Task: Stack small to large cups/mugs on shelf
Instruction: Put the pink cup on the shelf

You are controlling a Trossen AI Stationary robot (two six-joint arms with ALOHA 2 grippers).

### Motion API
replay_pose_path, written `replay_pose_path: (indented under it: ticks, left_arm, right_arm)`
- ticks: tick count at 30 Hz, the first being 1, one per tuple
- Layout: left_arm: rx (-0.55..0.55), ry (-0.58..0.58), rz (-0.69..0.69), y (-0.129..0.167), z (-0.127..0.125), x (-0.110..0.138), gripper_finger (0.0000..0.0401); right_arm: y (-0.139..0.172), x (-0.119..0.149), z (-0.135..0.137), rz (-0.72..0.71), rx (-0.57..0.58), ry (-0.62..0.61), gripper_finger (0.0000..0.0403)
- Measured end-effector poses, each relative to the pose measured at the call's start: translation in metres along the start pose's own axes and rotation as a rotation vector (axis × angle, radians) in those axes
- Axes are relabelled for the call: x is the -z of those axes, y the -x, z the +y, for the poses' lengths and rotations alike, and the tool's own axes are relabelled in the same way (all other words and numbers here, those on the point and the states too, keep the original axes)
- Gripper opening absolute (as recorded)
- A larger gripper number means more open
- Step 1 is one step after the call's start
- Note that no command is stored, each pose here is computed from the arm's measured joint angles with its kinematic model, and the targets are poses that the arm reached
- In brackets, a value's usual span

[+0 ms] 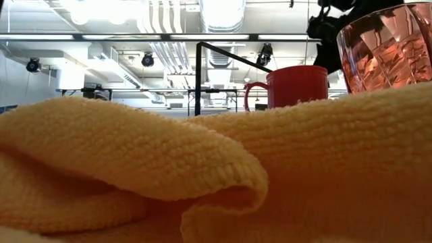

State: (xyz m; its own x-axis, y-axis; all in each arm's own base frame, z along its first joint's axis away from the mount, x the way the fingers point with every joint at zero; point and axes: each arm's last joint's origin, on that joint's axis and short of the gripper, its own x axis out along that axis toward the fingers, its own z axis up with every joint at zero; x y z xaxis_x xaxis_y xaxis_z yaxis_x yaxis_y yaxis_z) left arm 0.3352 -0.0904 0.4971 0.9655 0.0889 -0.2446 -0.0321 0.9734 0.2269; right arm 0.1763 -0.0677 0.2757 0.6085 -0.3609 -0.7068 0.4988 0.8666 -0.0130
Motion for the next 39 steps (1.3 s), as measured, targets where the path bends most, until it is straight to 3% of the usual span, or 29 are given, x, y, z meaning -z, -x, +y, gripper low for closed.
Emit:
replay_pose_path:
  ticks: [4, 17, 24, 30, 39]
  left_arm:
    - [-0.057, 0.004, -0.001, 0.01, 0.006, -0.001, 0.0061]
    - [-0.062, 0.006, -0.005, 0.011, 0.008, -0.001, 0.0061]
    - [-0.075, -0.028, 0.001, 0.009, 0.01, -0.001, 0.0061]
    - [-0.113, -0.024, 0.012, 0.006, 0.017, 0.001, 0.0061]
    - [-0.128, -0.02, 0.017, 0.004, 0.022, 0.002, 0.0061]
  right_arm:
    - [-0.009, -0.005, 0.001, 0.019, 0.005, 0.078, 0.0063]
    - [-0.042, -0.004, -0.01, 0.149, 0.056, 0.075, 0.0063]
    - [-0.042, -0.005, -0.019, 0.14, 0.073, 0.05, 0.0063]
    - [-0.042, -0.005, -0.019, 0.141, -0.029, 0.025, 0.0063]
    - [-0.042, -0.005, -0.021, 0.142, -0.017, 0.043, 0.0063]
